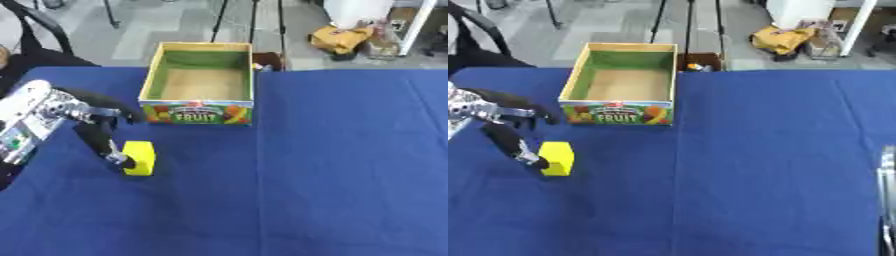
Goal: Pick up objects on the table and place them in the box.
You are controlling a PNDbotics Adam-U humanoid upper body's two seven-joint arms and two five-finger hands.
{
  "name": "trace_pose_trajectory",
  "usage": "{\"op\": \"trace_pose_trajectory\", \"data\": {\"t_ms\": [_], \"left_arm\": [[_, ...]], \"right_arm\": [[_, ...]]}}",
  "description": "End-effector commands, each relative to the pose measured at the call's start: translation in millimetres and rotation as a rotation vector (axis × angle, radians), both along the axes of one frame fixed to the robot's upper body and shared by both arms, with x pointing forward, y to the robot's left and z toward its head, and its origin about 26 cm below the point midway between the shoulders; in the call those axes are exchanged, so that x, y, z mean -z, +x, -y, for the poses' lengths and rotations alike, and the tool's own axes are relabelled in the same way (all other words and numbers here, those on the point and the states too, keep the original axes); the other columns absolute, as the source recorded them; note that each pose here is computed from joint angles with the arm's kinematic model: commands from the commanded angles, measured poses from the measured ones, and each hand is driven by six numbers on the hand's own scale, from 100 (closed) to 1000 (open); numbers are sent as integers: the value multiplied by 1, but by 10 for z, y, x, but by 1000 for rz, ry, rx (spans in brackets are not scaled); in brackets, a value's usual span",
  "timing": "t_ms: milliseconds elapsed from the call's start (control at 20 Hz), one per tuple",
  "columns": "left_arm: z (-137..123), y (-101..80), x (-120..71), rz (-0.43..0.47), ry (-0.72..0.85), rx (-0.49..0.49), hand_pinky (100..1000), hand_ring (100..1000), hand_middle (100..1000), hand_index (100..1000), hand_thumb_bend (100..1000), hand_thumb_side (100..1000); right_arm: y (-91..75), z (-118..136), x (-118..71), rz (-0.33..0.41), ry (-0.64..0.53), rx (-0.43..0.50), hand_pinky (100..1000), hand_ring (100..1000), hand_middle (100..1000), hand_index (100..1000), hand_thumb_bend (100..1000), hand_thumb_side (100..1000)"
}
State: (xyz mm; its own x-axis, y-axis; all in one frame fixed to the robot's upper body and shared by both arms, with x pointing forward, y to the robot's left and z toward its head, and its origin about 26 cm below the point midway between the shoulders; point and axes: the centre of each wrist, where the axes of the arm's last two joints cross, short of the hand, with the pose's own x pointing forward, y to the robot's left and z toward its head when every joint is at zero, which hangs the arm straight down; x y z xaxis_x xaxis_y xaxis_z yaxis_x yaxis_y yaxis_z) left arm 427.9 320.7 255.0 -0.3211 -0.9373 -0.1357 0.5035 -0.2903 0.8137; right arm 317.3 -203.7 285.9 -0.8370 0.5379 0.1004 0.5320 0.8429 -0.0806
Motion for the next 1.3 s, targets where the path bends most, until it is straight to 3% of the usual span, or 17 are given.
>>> {"op": "trace_pose_trajectory", "data": {"t_ms": [50, 650, 950, 1050, 1300], "left_arm": [[-62, 34, -100, 25, 32, -10, 714, 799, 903, 1000, 610, 592], [-102, 145, -15, 67, 71, -31, 712, 799, 874, 968, 570, 612], [-103, 165, 28, 66, 72, -21, 703, 790, 853, 926, 591, 580], [-97, 160, 45, 49, 75, -3, 716, 802, 872, 950, 591, 567], [-66, 112, -100, 39, 114, 43, 735, 835, 901, 983, 515, 554]], "right_arm": [[-35, 12, -77, 29, 4, -1, 757, 850, 629, 853, 100, 954], [-35, 11, -93, 31, 11, -3, 756, 850, 624, 853, 100, 944], [-35, 19, -100, 32, 16, 0, 755, 850, 622, 853, 100, 942], [-34, 26, -96, 30, 19, 3, 754, 849, 621, 852, 100, 939], [-33, 33, -82, 24, 21, 6, 754, 848, 619, 850, 100, 937]]}}
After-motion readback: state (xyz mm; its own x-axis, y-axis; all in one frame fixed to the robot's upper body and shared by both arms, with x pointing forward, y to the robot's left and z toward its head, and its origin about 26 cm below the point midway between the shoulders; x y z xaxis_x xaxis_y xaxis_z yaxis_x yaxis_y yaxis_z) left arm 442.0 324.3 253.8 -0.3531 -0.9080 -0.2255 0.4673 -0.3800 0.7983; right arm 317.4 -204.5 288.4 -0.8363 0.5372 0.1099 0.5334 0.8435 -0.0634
